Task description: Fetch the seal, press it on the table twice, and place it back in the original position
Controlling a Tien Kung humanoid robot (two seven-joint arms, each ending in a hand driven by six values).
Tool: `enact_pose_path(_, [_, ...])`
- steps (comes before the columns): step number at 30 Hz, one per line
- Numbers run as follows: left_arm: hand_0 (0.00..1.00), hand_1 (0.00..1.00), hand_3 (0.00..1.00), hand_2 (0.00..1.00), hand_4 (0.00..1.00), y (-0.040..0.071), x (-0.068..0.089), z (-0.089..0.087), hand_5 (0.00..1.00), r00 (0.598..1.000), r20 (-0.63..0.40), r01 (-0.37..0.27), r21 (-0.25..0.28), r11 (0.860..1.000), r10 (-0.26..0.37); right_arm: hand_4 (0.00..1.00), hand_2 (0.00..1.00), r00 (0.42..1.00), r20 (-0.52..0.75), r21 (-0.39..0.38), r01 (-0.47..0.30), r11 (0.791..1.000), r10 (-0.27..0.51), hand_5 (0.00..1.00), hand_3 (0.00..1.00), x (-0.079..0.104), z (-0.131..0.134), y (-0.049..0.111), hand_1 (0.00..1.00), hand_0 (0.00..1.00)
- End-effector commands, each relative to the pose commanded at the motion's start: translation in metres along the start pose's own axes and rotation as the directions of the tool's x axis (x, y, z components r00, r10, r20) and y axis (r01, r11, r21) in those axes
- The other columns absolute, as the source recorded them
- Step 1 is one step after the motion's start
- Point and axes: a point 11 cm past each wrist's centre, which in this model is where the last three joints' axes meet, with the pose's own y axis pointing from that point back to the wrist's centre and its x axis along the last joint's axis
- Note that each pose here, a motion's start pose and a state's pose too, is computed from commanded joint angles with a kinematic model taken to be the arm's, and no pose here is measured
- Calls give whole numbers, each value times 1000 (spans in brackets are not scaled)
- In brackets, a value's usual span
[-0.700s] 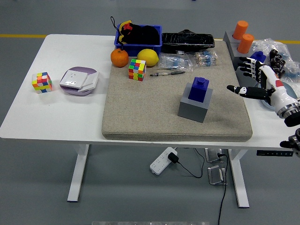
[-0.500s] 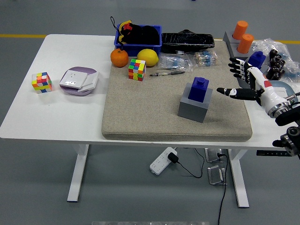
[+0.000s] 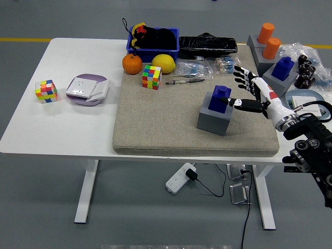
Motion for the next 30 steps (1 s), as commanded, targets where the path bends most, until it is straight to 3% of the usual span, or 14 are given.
enact_pose_path(20, [719,692,717,681,639,0,-2,-1,223,1000,13,5,4,1000,-5,998,888,1000,-4,-3,7,1000,-7,140,892,-15,13,-3,895,894])
enact_pose_path(21, [720,692,717,681,640,0,-2,-1,222,1000,14,6,4,1000,-6,998,847,1000,-5,-2,5,1000,-5,42,855,-15,13,-3,849,843])
enact_pose_path(27, [720,692,717,681,640,0,-3,1,222,1000,16,6,2,1000,-6,998,847,1000,-18,2,-16,1000,16,42,855,-16,15,-4,849,843])
enact_pose_path(28, [720,692,718,682,641,0,-3,1,220,1000,16,7,1,1000,-7,991,801,1000,-20,4,-22,1000,22,2,822,-16,15,-4,818,815])
enact_pose_path(30, [720,692,718,682,641,0,-3,1,220,1000,17,8,2,1000,-8,991,801,999,-26,6,-28,1000,28,2,822,-17,16,-4,818,815])
